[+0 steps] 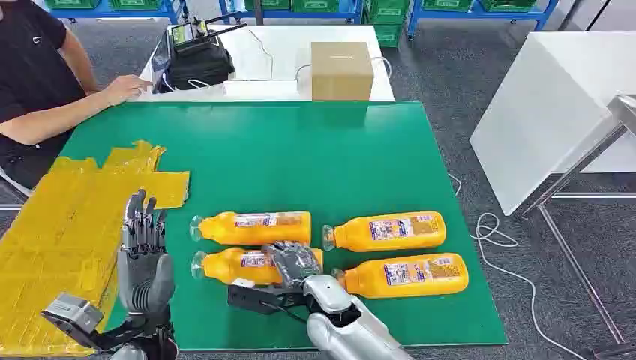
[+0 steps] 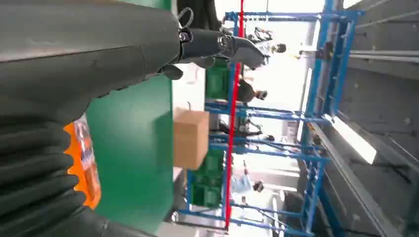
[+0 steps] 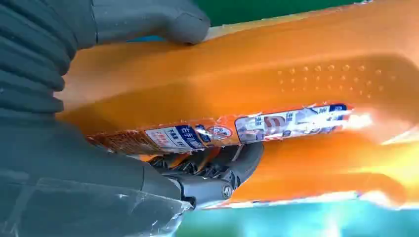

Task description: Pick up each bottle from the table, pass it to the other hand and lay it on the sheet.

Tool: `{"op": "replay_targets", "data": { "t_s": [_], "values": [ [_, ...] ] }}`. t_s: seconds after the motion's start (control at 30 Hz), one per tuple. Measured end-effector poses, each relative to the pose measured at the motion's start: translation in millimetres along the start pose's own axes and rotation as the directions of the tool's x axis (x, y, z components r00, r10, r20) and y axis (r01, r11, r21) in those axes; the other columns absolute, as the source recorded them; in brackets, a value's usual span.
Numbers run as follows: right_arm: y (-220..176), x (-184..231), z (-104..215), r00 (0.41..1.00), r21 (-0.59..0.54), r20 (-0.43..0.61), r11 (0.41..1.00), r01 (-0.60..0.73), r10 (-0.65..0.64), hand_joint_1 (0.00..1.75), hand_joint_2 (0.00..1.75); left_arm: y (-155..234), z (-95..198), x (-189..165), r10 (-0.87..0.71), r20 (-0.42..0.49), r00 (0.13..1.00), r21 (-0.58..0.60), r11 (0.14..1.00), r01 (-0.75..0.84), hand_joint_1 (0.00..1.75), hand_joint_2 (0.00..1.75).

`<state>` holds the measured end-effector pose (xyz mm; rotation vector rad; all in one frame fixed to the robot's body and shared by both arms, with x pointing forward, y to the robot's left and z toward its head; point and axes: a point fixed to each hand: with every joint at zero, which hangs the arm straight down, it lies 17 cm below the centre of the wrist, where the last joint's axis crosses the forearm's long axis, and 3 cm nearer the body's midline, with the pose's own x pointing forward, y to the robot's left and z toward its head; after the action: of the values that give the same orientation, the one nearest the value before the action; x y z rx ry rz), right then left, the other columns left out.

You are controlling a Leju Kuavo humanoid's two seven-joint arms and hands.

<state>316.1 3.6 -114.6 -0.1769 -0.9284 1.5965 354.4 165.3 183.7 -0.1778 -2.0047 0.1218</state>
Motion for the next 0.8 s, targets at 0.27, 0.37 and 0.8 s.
{"op": "replay_targets", "data": {
  "t_s": [0.27, 0.37, 0.8],
  "values": [
    [-24.0, 10.5, -5.8, 0.981, -0.058, 0.042, 0.979, 0.194, -0.192, 1.75, 1.75, -6.6, -1.7, -6.0, 0.011, -0.009, 1.000, -0.020, 1.000, -0.011, 0.00, 1.75],
    [-25.7, 10.9, -6.5, 0.978, -0.059, 0.040, 0.976, 0.209, -0.207, 1.75, 1.75, -6.6, -0.9, -8.3, 0.009, -0.014, 1.000, -0.024, 1.000, -0.009, 0.00, 1.75],
    [-26.2, 11.9, -7.1, 0.975, -0.057, 0.037, 0.973, 0.222, -0.221, 1.75, 1.75, -7.0, 0.1, -11.5, 0.007, -0.022, 1.000, -0.030, 1.000, -0.008, 0.00, 1.75]
  ]
}}
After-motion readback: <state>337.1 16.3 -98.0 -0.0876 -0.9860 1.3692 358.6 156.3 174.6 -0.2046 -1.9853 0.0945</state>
